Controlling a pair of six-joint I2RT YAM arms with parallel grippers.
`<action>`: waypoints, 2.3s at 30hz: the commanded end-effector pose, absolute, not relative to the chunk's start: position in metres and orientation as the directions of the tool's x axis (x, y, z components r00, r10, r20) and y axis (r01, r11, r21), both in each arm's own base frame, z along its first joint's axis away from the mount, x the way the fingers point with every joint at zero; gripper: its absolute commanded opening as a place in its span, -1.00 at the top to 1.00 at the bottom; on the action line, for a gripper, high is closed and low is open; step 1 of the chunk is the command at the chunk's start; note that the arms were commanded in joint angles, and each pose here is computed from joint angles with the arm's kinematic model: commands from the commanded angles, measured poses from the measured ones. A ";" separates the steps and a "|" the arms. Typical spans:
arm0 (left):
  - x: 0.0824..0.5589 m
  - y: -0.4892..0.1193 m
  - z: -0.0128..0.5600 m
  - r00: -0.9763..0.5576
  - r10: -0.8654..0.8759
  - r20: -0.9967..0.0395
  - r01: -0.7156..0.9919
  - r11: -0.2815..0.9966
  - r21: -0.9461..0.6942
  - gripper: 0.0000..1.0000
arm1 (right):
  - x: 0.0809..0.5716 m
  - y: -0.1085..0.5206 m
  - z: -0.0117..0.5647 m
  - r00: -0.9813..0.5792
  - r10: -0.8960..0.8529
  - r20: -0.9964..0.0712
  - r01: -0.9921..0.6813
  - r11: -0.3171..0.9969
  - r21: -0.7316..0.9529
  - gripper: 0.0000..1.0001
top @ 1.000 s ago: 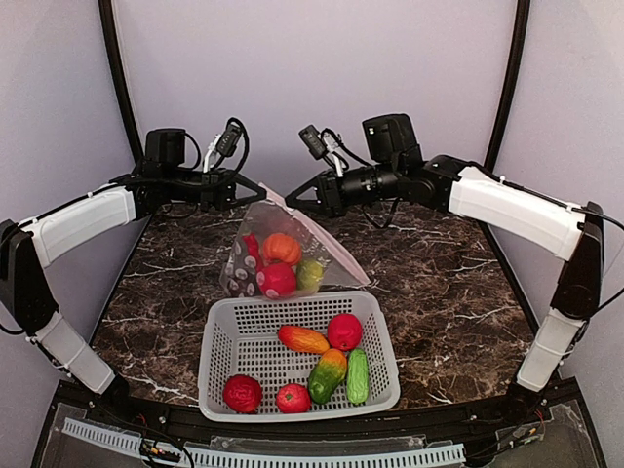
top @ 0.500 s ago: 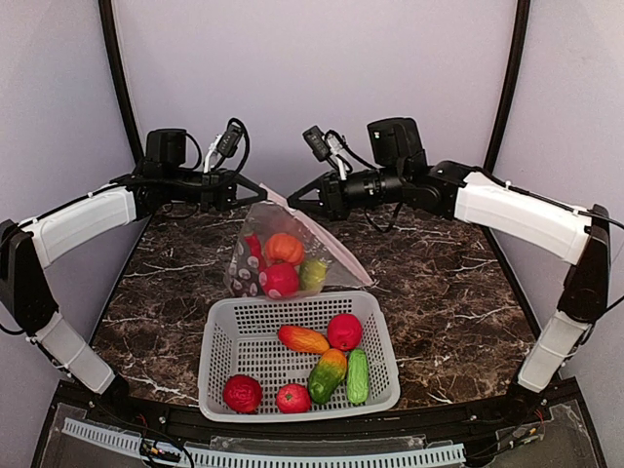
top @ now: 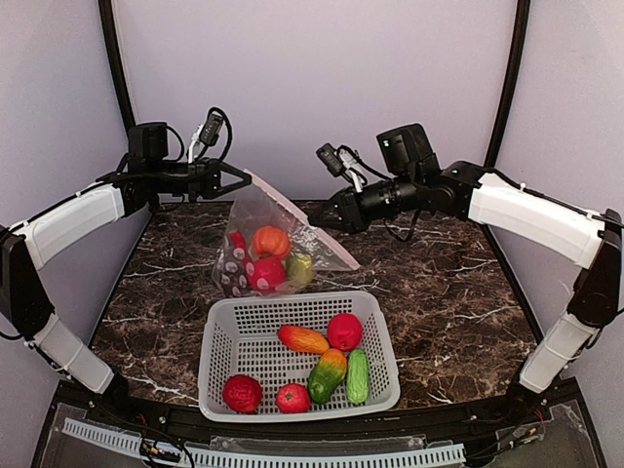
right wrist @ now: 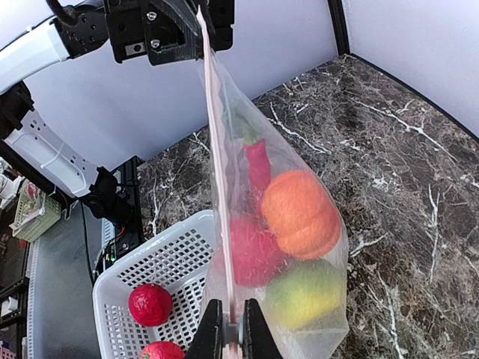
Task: Place the food in the zip-top bag and seal the zipper
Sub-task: Zip the zipper on the zipper food storage bag, then place the zipper food storage bag at the center of the board.
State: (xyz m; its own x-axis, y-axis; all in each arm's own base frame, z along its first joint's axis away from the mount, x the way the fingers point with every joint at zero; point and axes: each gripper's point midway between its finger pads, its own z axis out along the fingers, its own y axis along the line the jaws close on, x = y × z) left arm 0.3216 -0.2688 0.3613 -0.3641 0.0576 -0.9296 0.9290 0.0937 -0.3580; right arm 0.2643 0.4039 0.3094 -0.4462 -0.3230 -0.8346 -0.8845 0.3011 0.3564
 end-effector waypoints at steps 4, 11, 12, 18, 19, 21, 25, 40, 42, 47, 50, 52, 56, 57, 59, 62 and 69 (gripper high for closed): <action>0.320 -0.255 0.388 -0.273 0.009 -0.962 0.954 0.127 -0.270 0.99 | 0.255 0.388 0.294 -0.506 -0.359 -0.784 -0.853 0.343 0.393 1.00; 0.334 -0.246 0.386 -0.277 -0.008 -0.961 0.940 0.203 -0.273 0.99 | 0.252 0.382 0.287 -0.525 -0.361 -0.771 -0.840 0.366 0.401 1.00; 0.335 -0.246 0.386 -0.278 -0.010 -0.961 0.939 0.208 -0.273 0.99 | 0.252 0.380 0.287 -0.527 -0.359 -0.770 -0.838 0.371 0.401 1.00; 0.346 -0.237 0.385 -0.287 -0.031 -0.957 0.924 0.255 -0.286 0.99 | 0.251 0.375 0.282 -0.537 -0.359 -0.763 -0.828 0.394 0.398 1.00; 0.347 -0.236 0.384 -0.289 -0.033 -0.957 0.922 0.259 -0.288 0.99 | 0.251 0.374 0.281 -0.540 -0.358 -0.762 -0.826 0.399 0.398 1.00; 0.350 -0.233 0.384 -0.289 -0.040 -0.957 0.918 0.274 -0.288 0.99 | 0.251 0.373 0.279 -0.544 -0.357 -0.759 -0.822 0.407 0.398 1.00; 0.356 -0.226 0.382 -0.293 -0.052 -0.955 0.908 0.299 -0.295 0.99 | 0.252 0.369 0.274 -0.557 -0.358 -0.750 -0.812 0.424 0.401 1.00; 0.369 -0.209 0.381 -0.299 -0.081 -0.951 0.885 0.351 -0.308 0.99 | 0.252 0.358 0.267 -0.581 -0.348 -0.736 -0.790 0.459 0.407 1.00; 0.370 -0.208 0.381 -0.299 -0.083 -0.951 0.883 0.353 -0.308 0.99 | 0.252 0.357 0.267 -0.583 -0.347 -0.735 -0.788 0.461 0.408 1.00; 0.371 -0.207 0.380 -0.303 -0.084 -0.949 0.881 0.355 -0.313 0.99 | 0.252 0.357 0.267 -0.583 -0.345 -0.735 -0.788 0.462 0.408 1.00; 0.371 -0.207 0.379 -0.304 -0.084 -0.949 0.881 0.355 -0.314 0.99 | 0.255 0.357 0.270 -0.580 -0.337 -0.742 -0.787 0.468 0.403 1.00; 0.372 -0.206 0.378 -0.308 -0.083 -0.948 0.879 0.355 -0.317 0.99 | 0.258 0.358 0.272 -0.579 -0.328 -0.746 -0.784 0.475 0.400 1.00; 0.374 -0.206 0.371 -0.316 -0.069 -0.946 0.872 0.371 -0.318 0.99 | 0.269 0.360 0.276 -0.580 -0.288 -0.762 -0.768 0.505 0.394 1.00; 0.375 -0.206 0.369 -0.325 -0.065 -0.943 0.867 0.377 -0.325 0.99 | 0.273 0.360 0.275 -0.587 -0.277 -0.761 -0.757 0.521 0.395 1.00; 0.378 -0.205 0.366 -0.327 -0.061 -0.943 0.862 0.390 -0.324 0.99 | 0.280 0.360 0.273 -0.600 -0.256 -0.758 -0.736 0.547 0.398 1.00; 0.382 -0.204 0.362 -0.341 -0.064 -0.938 0.852 0.401 -0.337 0.83 | 0.291 0.361 0.273 -0.610 -0.219 -0.762 -0.713 0.572 0.406 0.93; 0.384 -0.202 0.362 -0.341 -0.061 -0.938 0.840 0.427 -0.334 -0.51 | 0.306 0.362 0.286 -0.594 -0.156 -0.789 -0.700 0.584 0.411 -0.11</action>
